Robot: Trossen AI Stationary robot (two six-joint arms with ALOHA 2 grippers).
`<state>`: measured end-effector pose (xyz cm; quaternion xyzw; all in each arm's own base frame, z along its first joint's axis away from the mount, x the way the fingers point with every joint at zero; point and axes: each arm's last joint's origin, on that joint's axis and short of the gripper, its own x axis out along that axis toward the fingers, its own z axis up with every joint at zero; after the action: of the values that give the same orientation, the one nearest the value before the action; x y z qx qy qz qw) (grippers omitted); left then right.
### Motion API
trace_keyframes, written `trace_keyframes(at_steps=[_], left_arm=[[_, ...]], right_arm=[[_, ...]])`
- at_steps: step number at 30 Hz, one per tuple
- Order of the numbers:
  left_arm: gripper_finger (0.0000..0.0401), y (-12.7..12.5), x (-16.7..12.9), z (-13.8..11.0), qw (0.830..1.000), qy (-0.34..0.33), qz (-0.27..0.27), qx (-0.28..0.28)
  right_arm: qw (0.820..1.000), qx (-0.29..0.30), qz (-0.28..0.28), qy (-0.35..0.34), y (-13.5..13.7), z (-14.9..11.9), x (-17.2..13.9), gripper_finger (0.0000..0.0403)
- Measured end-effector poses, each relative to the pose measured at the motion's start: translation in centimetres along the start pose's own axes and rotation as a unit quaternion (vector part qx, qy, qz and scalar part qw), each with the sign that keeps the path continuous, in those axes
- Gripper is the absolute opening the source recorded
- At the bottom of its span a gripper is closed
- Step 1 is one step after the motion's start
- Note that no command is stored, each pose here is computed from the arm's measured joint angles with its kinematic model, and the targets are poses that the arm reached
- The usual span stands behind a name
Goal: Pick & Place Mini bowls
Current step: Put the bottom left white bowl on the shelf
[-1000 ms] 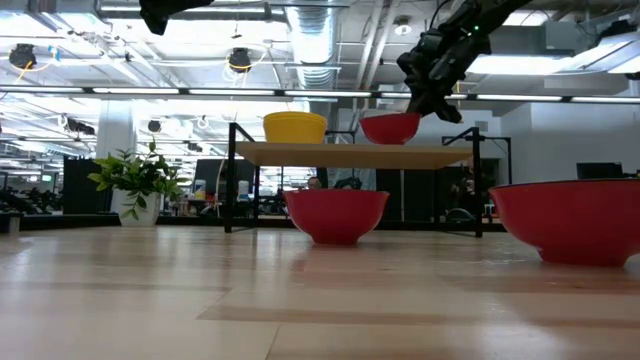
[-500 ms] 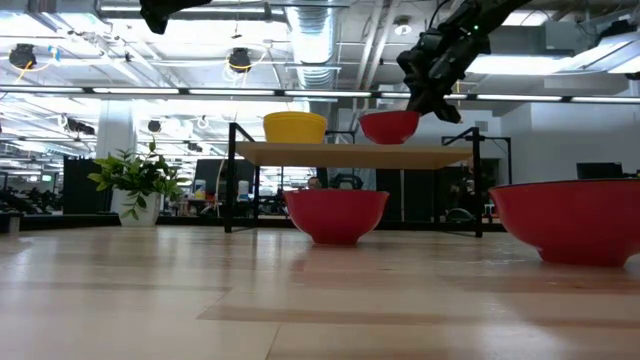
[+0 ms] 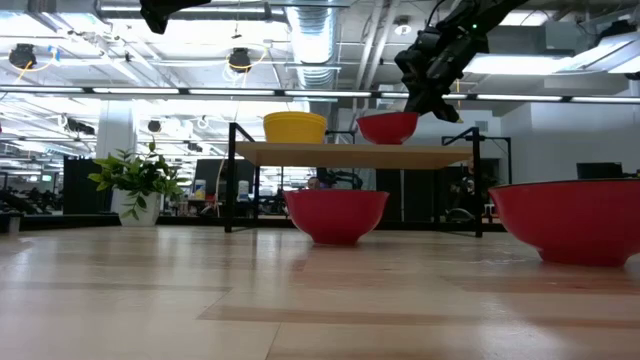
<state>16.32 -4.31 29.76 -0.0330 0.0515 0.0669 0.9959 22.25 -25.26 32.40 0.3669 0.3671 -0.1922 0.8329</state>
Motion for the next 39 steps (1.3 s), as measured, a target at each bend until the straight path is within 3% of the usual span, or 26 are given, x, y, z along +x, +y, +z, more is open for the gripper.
trace_keyframes(at_steps=[25, 39], left_arm=[[0.0186, -0.01, 0.0, 0.14, 1.0, -0.006, 0.0, -0.003], [0.0186, -0.01, 0.0, 0.16, 1.0, -0.007, 0.0, -0.004]], right_arm=[[1.0, 0.003, -0.008, 0.004, -0.05, -0.1, -0.01, 0.0018], [1.0, 0.003, -0.029, 0.002, -0.18, -0.1, -0.01, 0.0091]])
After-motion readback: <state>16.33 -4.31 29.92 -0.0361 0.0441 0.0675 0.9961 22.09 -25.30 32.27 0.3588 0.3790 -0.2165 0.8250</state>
